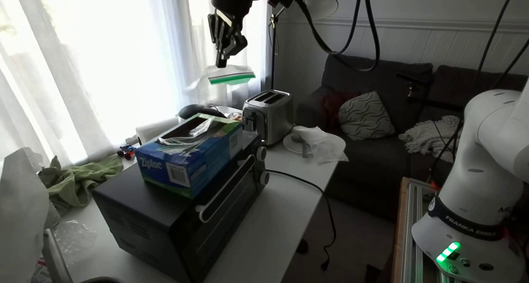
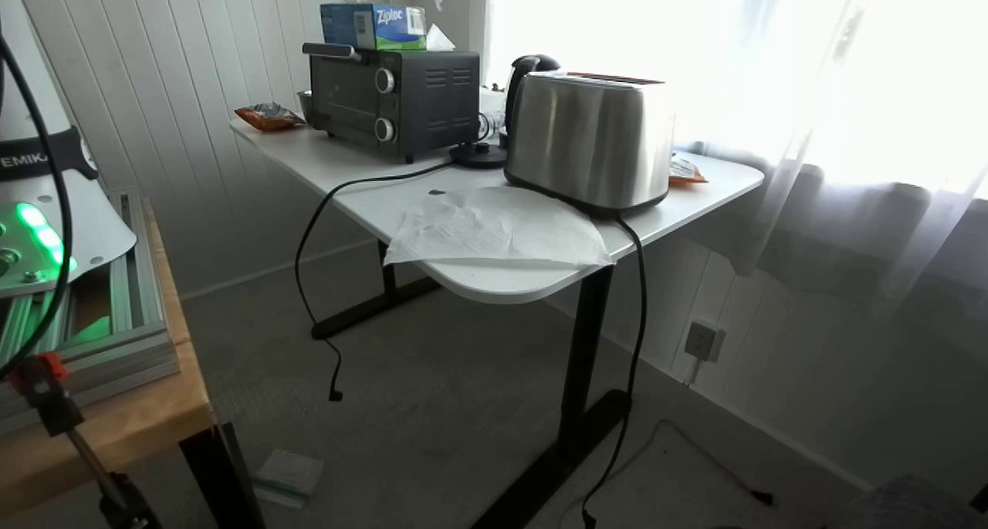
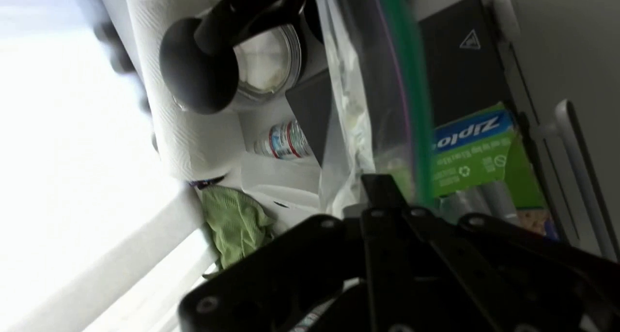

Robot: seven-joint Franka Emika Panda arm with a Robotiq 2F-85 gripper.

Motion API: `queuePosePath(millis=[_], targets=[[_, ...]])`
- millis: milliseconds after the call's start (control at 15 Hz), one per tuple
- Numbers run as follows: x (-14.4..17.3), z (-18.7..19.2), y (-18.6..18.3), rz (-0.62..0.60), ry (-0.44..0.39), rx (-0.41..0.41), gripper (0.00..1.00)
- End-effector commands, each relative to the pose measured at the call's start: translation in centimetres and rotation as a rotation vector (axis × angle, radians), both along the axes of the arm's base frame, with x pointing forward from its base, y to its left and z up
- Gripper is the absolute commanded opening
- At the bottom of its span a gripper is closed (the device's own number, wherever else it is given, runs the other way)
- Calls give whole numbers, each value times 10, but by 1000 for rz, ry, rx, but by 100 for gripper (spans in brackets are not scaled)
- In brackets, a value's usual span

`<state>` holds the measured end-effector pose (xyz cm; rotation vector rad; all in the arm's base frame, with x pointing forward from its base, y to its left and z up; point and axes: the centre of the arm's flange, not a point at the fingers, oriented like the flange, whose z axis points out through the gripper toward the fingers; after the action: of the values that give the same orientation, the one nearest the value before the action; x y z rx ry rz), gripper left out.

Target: Take ziplock bag out the box and put it on the table

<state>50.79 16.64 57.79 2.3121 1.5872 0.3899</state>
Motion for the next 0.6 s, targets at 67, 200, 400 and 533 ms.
queuePosePath(millis=[67, 200, 400, 533], targets=[[-27, 0, -28, -136, 0, -57, 0], [-34, -5, -38, -184, 17, -74, 0], [-42, -25, -54, -256, 68, -90, 0], [-47, -39, -65, -324, 90, -103, 0]])
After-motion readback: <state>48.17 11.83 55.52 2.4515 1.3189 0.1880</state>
